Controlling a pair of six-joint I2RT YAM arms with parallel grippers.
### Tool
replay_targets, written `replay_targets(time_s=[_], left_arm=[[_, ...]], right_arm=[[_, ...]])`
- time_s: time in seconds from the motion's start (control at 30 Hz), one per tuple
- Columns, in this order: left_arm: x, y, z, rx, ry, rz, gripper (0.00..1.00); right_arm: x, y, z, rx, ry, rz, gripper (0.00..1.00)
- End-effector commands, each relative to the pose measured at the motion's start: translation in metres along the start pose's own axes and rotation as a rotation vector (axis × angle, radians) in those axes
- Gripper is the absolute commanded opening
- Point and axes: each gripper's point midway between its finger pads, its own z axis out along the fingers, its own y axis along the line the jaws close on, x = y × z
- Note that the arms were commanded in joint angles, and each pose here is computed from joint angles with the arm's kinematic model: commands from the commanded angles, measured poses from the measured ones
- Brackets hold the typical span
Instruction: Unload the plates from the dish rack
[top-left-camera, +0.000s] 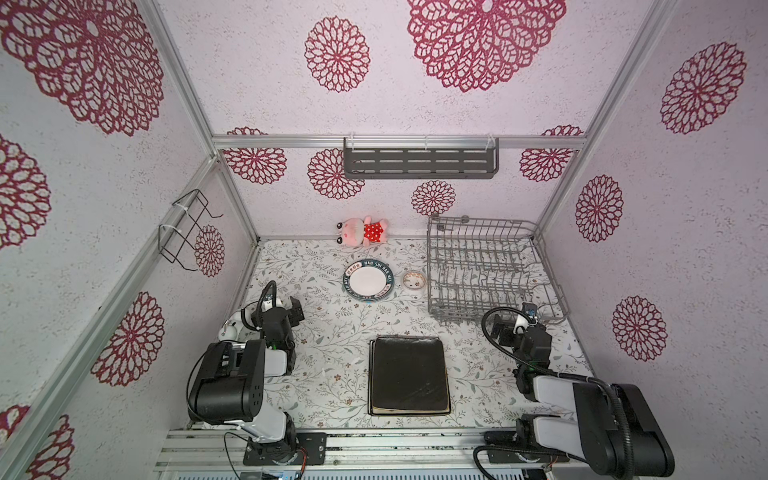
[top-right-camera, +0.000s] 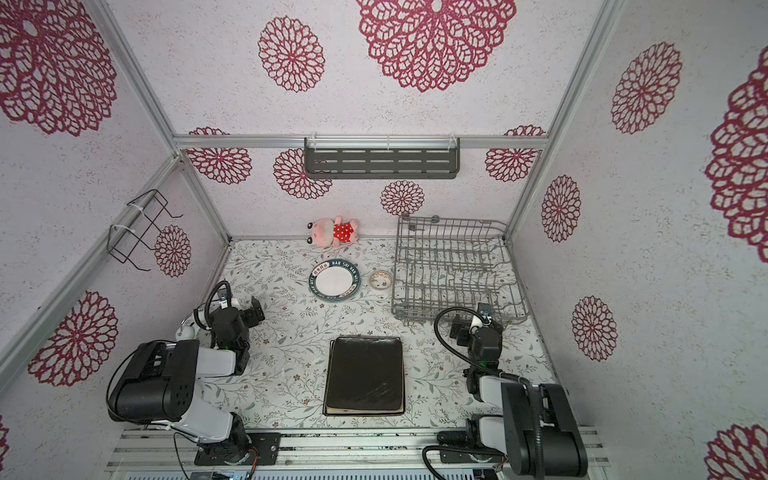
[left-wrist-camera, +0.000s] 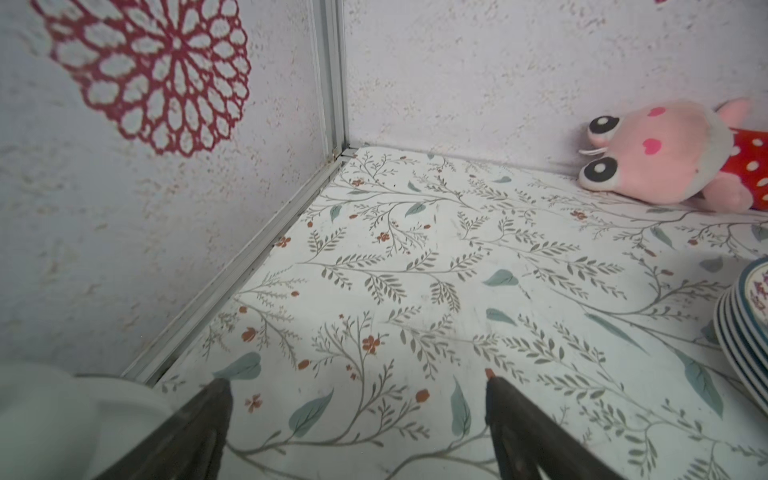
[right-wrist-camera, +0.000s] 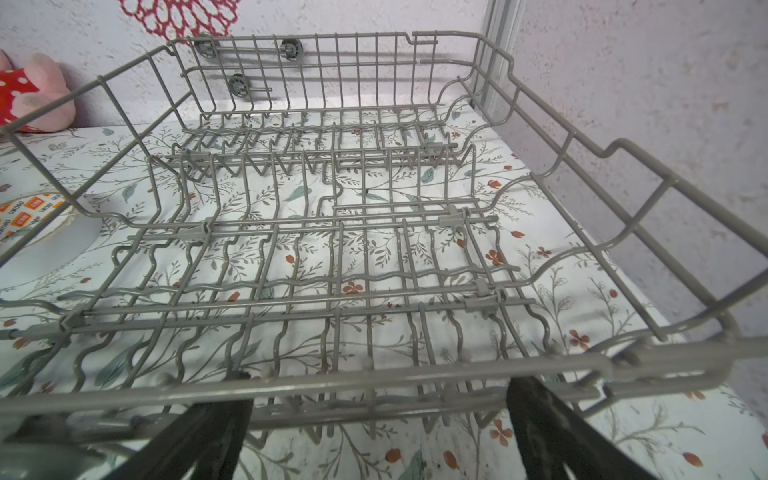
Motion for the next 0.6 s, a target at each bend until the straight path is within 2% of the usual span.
replay_targets(time_s=[0.0, 0.17, 0.27, 0.33, 0.57], left_arm=[[-0.021, -0.01, 0.007, 0.078, -0.031, -0.015, 0.97], [-0.021, -0.016, 0.007, 0.113, -0.034, -0.003, 0.98], [-0.021, -0.016, 0.007, 0.113, -0.033, -0.003, 0.97], [-0.021, -0.016, 0.007, 0.112, -0.033, -0.004, 0.97], [-0.022, -0.015, 0.007, 0.113, -0.032, -0.009, 0.97]], right_arm=[[-0.051, 0.006, 0.005, -0.03, -0.182, -0.005, 0.99], [-0.042, 0.007, 0.016, -0.028, -0.186, -0.032, 0.99], [-0.035, 0.016, 0.027, -0.071, -0.172, -0.051, 0.99], [-0.032, 0.015, 0.038, -0.058, -0.116, -0.048, 0.99], [-0.031, 0.015, 0.038, -0.062, -0.114, -0.045, 0.99]])
